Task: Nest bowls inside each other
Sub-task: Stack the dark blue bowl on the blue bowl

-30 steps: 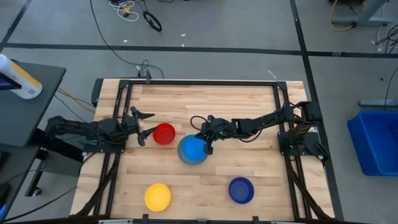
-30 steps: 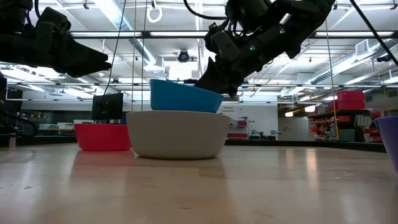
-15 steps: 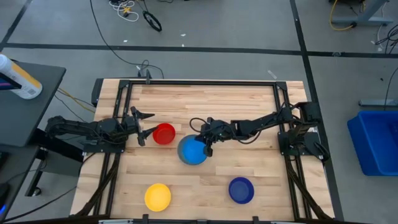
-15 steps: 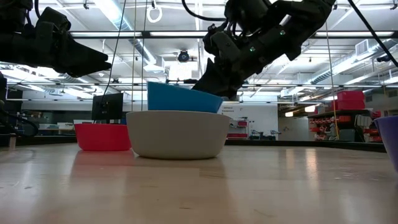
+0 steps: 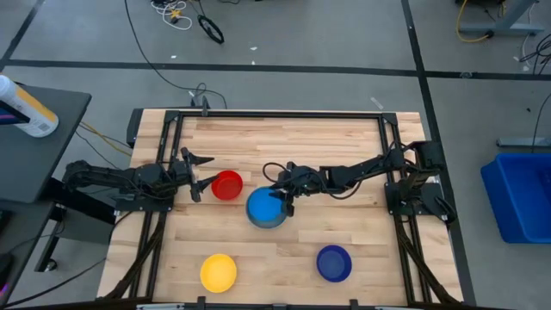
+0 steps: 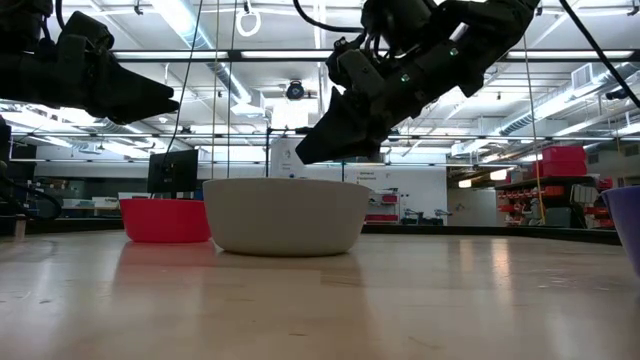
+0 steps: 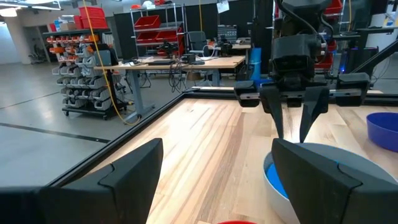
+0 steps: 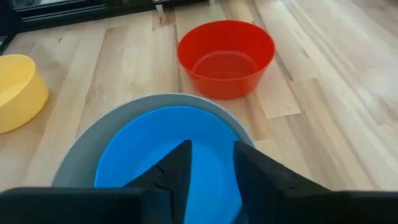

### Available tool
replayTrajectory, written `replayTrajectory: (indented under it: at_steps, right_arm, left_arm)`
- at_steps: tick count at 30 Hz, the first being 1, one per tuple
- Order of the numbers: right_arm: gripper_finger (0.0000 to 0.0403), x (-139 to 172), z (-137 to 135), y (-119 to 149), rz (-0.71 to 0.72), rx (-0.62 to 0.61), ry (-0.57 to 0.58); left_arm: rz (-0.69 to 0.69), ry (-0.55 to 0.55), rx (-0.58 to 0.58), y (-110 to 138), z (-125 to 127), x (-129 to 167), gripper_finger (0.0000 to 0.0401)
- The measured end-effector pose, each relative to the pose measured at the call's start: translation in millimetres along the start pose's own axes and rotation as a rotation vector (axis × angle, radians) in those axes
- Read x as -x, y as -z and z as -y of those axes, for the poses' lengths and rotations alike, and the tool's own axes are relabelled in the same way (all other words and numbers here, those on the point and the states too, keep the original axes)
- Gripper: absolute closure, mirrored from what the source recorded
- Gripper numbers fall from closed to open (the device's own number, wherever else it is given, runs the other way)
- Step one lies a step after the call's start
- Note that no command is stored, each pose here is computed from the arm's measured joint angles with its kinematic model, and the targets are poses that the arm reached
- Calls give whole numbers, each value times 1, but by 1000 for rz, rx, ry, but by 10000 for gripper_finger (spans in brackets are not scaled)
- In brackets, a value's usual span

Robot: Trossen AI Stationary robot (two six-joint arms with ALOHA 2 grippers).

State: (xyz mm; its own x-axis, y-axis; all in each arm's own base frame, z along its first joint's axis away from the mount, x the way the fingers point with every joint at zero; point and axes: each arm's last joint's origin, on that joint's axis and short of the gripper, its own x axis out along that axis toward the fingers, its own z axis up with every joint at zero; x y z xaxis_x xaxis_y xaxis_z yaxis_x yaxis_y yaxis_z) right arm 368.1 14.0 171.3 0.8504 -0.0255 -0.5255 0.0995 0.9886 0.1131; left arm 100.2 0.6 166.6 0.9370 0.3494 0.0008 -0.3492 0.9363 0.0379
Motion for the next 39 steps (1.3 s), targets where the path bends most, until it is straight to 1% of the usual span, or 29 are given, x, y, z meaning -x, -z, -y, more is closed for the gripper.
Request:
replayTrajectory:
  at_steps: [3,6,10,12,16,19,21,26,35,39]
  right_arm:
    - [252,0,0,0,6,52,37]
    - [236,0,-4,1,6,76,31]
    - [226,2,-13,2,5,104,10]
    - [224,5,-18,0,14,122,23]
    - [224,21,-28,-4,-3,162,73]
    - [222,37,-39,-9,-3,171,76]
    - [220,48,-48,-7,4,177,81]
    - [212,72,-67,7,27,142,76]
    - [199,107,-94,51,14,20,71]
    - [191,124,-110,64,1,-25,61]
  left_arm:
    - [0,0,0,0,0,0,94]
    - [-1,0,0,0,0,0,94]
    - [-1,0,0,0,0,0,94]
    - [-1,0,0,0,0,0,94]
    - [-2,0,5,0,0,0,94]
    - [-2,1,8,0,0,0,94]
    - [-2,1,10,0,0,0,94]
    - [-3,1,11,0,0,0,94]
    - [-1,0,18,0,0,0,94]
    - [0,-24,18,0,-1,0,94]
